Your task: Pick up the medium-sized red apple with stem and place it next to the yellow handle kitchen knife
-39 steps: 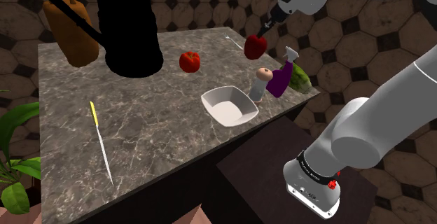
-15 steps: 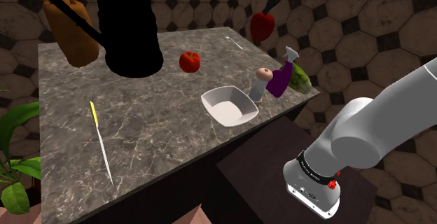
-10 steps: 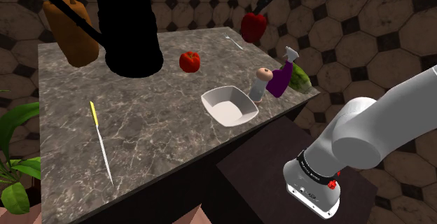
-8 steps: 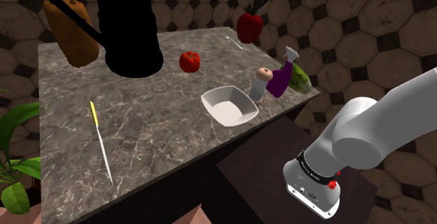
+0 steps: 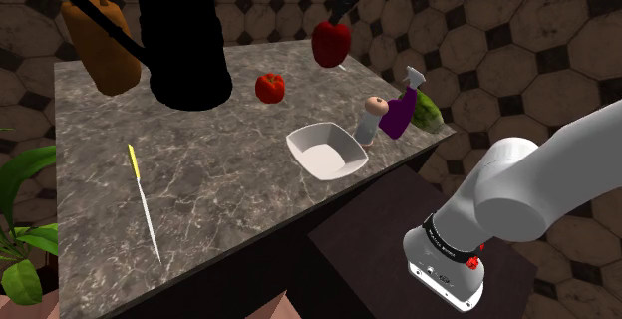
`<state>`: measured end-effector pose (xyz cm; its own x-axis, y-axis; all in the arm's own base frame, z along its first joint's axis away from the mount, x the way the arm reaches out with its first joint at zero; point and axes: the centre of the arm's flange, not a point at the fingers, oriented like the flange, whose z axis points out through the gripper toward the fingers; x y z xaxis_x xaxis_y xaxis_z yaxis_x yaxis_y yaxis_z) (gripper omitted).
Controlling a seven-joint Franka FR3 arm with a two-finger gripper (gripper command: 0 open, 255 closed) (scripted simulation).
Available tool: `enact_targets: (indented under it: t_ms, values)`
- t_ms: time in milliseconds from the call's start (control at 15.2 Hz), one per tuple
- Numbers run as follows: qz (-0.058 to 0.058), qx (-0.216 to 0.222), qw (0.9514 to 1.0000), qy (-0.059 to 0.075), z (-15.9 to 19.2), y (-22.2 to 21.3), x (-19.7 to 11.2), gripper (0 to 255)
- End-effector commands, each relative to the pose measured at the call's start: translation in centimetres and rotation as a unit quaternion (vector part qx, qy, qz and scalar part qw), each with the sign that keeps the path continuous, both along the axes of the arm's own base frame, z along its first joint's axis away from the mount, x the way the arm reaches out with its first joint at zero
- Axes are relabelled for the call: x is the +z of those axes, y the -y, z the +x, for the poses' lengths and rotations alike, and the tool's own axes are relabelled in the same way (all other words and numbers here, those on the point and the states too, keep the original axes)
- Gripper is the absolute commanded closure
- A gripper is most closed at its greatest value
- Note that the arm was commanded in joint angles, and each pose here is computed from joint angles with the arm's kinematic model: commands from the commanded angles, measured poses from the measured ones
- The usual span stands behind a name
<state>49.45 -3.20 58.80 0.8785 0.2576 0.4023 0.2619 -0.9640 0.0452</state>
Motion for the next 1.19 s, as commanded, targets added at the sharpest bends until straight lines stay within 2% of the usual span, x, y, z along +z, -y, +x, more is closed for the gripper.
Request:
enact_targets:
  t_ms: [0,1122]
  values:
    - [0.000,-0.001,1.0000,0.000,0.2,-2.5,0.1,255]
    - [0.000,-0.001,1.0000,0.000,1.2,-24.9,0.1,255]
